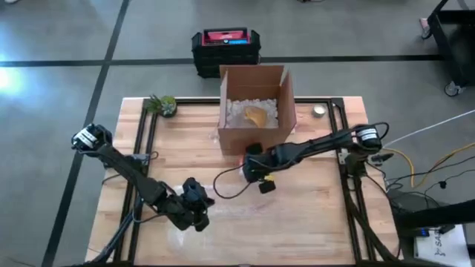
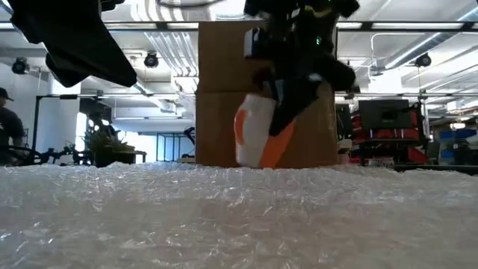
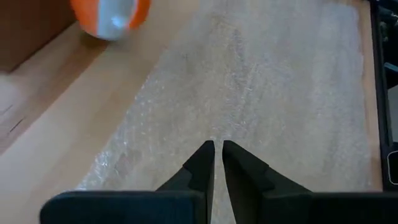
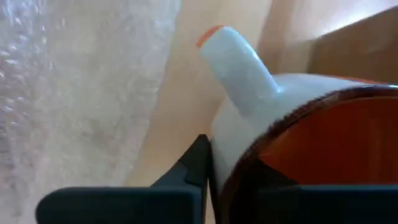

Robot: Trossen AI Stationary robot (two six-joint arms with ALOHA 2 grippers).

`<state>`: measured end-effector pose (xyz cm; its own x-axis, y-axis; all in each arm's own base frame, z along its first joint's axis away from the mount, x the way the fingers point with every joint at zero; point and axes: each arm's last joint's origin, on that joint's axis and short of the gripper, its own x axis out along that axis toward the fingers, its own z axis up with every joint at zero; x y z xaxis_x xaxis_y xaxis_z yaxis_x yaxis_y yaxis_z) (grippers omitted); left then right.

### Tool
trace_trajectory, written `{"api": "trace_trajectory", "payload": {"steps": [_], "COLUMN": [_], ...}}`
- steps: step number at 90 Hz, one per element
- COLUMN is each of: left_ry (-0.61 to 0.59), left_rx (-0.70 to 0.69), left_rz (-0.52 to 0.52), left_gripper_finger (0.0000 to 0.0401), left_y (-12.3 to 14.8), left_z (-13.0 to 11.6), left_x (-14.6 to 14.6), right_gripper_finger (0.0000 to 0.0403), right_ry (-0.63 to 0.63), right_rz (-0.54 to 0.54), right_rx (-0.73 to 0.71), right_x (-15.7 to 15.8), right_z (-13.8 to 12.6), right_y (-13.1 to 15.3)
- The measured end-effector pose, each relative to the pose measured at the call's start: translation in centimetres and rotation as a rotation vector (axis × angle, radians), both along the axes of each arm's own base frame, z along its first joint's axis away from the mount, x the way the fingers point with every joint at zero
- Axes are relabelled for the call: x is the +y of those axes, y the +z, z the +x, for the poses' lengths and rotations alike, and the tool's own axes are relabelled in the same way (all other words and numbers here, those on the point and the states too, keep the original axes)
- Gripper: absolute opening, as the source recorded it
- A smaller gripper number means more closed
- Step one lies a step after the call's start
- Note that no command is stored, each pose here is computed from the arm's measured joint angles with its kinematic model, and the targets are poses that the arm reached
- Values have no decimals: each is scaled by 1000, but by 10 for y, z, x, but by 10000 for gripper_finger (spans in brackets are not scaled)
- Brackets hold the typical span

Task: Wrap mug
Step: Wrap the orange mug with the transparent bubble wrap

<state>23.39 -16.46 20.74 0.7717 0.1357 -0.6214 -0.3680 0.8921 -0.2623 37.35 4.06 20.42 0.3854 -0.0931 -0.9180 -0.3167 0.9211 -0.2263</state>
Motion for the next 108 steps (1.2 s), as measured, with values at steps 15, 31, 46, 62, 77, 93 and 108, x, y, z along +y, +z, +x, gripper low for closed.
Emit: {"api": "trace_trajectory", "payload": {"steps": [15, 31, 46, 62, 77, 93, 108], "left_ry": [7, 9, 18, 32, 33, 23, 19], "left_rx": [-3, -9, -15, -34, -40, -36, -37], "left_rz": [-2, -6, -8, -15, -18, -3, 0], "left_gripper_finger": [20, 20, 20, 20, 20, 20, 20], "left_y": [0, 1, 1, 2, 2, 1, 2], "left_z": [1, 2, 4, 6, 8, 8, 8], "left_x": [1, 2, 3, 5, 5, 5, 5], "right_gripper_finger": [5, 2, 1, 1, 1, 6, 50], "right_ry": [99, 175, 166, 155, 154, 157, 157], "right_rz": [89, 147, 179, 188, 179, 172, 179], "right_rx": [-49, -37, -32, -11, 28, 38, 38], "right_x": [46, 97, 123, 136, 143, 147, 148], "right_z": [-4, -18, -25, -21, -15, -8, -7], "right_y": [20, 17, 8, -12, -30, -37, -40]}}
